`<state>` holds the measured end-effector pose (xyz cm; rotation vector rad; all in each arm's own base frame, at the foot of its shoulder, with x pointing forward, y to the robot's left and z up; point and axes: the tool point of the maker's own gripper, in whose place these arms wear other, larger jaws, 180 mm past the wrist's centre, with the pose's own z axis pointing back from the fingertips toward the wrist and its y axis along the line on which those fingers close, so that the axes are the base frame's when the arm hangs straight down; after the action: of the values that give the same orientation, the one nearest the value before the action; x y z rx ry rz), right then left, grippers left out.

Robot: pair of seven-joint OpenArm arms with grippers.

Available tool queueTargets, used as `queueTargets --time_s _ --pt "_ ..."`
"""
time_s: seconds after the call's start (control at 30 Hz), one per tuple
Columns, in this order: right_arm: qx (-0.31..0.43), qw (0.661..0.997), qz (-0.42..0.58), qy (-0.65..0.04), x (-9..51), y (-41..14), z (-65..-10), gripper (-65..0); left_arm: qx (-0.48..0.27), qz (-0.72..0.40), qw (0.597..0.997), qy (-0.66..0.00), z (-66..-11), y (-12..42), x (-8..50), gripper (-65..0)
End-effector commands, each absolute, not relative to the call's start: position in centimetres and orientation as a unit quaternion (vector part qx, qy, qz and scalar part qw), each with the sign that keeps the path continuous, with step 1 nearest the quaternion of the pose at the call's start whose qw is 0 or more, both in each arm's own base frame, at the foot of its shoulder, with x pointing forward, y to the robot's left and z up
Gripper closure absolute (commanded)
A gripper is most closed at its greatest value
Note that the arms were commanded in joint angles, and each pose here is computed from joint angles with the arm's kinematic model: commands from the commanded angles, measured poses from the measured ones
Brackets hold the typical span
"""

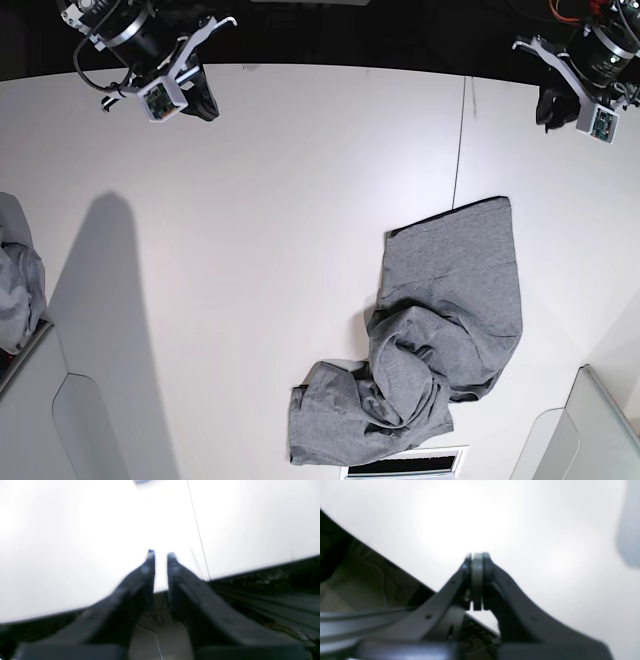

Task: Layout the t-shirt on the table in an organized manner, then fold the t-shirt properly
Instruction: 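Move both grippers from rest down toward the crumpled grey t-shirt, then grasp the grey t-shirt with the left gripper and lift it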

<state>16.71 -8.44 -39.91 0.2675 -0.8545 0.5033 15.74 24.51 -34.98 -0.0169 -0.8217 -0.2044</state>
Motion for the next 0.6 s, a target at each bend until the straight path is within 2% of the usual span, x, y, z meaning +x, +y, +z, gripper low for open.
queueTargets --time_s 0.0,0.07,0.2,0.37,0.4,0.57 --pt "0.128 0.859 0.239 -0.434 18.5 -8.1 -38.6 0.0 -0.005 -0.105 0.901 -0.421 -33.9 24.9 17.2 -19.5" --pt "0.123 0.854 0.233 -0.449 20.7 -7.7 -37.9 0.0 -0.004 -0.114 0.892 -0.437 -33.4 25.2 19.2 -23.2" --pt "0.129 0.830 0.209 -0.501 25.4 -6.1 -35.6 0.0 -0.010 -0.128 0.883 -0.450 -34.1 25.4 23.3 -23.2" --pt "0.157 0.815 0.160 -0.534 30.8 -2.9 -34.5 -21.9 -0.030 -0.120 0.889 -0.440 -37.4 25.2 28.3 -23.2" --pt "0.164 0.815 0.149 -0.536 31.8 -2.2 -34.6 -23.7 -0.034 -0.117 0.891 -0.438 -38.0 25.1 29.2 -23.2" --pt "0.196 0.818 0.120 -0.527 36.3 1.8 -35.3 -24.0 -0.031 -0.122 0.886 -0.446 -39.6 24.6 34.4 -23.3"
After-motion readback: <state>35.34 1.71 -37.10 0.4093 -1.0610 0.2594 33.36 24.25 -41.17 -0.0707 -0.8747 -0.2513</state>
